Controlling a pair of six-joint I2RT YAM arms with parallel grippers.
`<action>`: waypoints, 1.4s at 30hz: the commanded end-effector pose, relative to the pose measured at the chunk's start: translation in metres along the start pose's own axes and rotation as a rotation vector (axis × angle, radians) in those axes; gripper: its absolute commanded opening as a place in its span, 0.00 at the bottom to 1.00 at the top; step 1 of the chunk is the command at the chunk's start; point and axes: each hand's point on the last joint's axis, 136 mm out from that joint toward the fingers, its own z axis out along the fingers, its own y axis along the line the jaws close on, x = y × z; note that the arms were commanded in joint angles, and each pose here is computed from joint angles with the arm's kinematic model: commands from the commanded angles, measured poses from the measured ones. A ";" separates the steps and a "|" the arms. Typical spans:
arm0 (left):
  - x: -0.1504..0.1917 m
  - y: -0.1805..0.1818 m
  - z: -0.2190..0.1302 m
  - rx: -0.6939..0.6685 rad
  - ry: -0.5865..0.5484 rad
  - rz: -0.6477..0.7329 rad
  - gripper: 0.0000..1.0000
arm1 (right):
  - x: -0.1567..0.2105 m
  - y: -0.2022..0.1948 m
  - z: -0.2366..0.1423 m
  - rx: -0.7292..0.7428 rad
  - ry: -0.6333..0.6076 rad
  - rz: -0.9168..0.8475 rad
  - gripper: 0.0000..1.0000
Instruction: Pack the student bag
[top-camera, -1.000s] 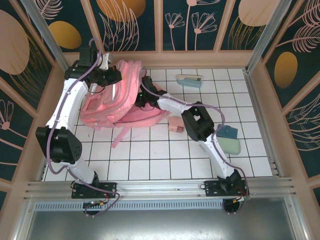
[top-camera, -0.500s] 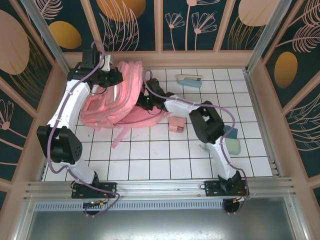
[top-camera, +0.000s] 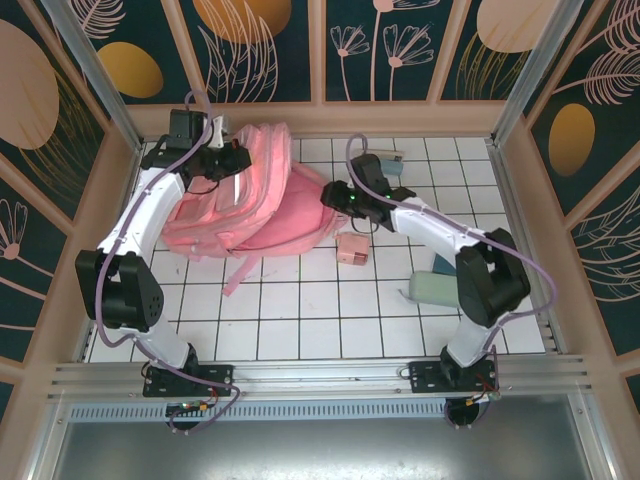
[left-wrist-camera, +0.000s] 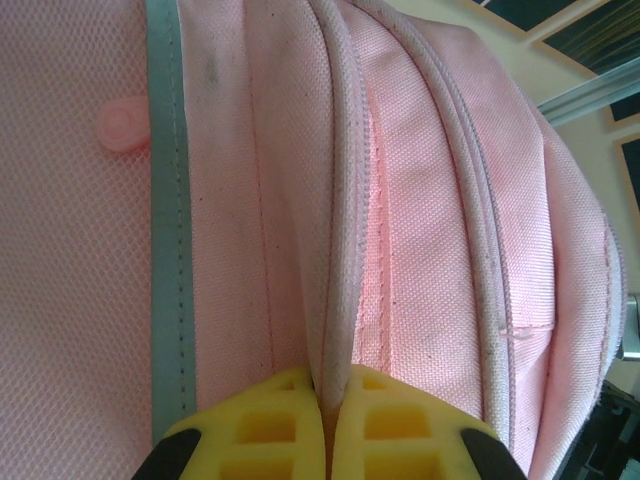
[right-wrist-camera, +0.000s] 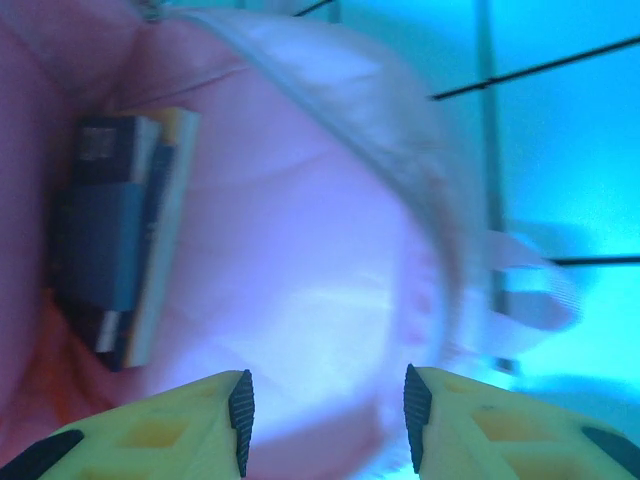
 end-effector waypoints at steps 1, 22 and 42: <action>-0.022 -0.015 -0.014 0.056 -0.107 0.041 0.00 | 0.004 -0.038 -0.027 0.147 -0.027 -0.018 0.49; -0.001 -0.019 -0.020 0.101 -0.084 0.049 0.00 | 0.062 -0.222 -0.149 0.603 -0.111 0.492 0.82; 0.002 -0.025 -0.029 0.124 -0.104 0.058 0.00 | 0.135 -0.239 -0.174 0.637 0.011 0.983 0.99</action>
